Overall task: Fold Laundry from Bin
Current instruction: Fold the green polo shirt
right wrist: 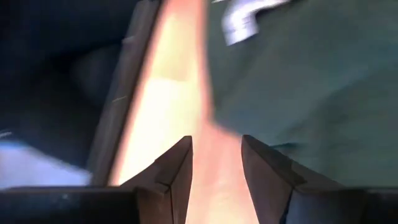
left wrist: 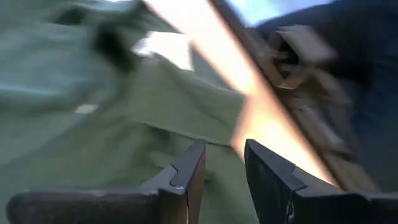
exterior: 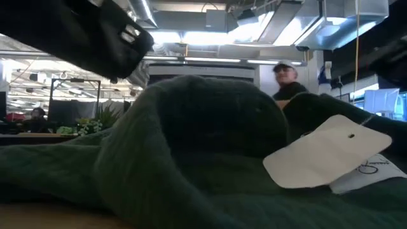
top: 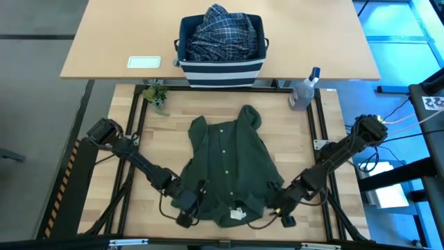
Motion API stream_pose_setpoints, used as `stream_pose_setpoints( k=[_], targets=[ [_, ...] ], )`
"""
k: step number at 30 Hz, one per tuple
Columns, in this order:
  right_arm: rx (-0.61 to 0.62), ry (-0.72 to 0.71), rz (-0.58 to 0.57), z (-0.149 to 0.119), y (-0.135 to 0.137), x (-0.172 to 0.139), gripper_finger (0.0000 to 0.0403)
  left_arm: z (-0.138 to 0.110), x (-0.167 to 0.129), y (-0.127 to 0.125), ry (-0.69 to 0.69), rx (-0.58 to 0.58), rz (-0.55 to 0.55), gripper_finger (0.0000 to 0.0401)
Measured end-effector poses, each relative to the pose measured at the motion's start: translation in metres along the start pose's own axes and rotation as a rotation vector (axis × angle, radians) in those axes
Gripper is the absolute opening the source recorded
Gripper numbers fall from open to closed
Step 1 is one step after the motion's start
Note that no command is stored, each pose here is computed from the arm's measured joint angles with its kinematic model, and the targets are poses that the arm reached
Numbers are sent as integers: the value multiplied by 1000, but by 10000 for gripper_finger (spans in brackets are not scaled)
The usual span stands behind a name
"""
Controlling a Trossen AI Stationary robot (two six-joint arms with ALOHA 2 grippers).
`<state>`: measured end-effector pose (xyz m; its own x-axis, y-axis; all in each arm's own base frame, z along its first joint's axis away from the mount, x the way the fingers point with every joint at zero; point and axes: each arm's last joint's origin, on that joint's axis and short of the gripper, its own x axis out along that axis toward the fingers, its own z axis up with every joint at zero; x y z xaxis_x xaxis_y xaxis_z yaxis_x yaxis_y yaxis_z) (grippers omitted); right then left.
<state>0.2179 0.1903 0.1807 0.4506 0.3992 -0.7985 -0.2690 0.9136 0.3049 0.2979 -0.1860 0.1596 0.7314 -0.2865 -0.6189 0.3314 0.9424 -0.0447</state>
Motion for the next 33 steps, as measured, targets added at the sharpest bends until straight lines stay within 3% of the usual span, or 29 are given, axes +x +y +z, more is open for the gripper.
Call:
stream_pose_setpoints(
  k=[7, 15, 20, 27, 33],
  targets=[
    [22, -36, -274, 13, -44, -7, 136, -3, 3, 48, 81, 52, 249, 106],
    [90, -32, -412, 30, -108, -18, 136, -21, -5, 119, 323, -12, 423, 99],
    [162, -10, -443, 33, -146, -26, 136, -29, -12, 152, 399, -51, 453, 87],
    [270, 168, -464, 17, -179, -23, 136, -48, -26, 164, 615, -103, 459, 69],
    [359, 336, -487, 0, -178, -19, 136, -56, -32, 155, 730, -110, 457, 52]
  ],
)
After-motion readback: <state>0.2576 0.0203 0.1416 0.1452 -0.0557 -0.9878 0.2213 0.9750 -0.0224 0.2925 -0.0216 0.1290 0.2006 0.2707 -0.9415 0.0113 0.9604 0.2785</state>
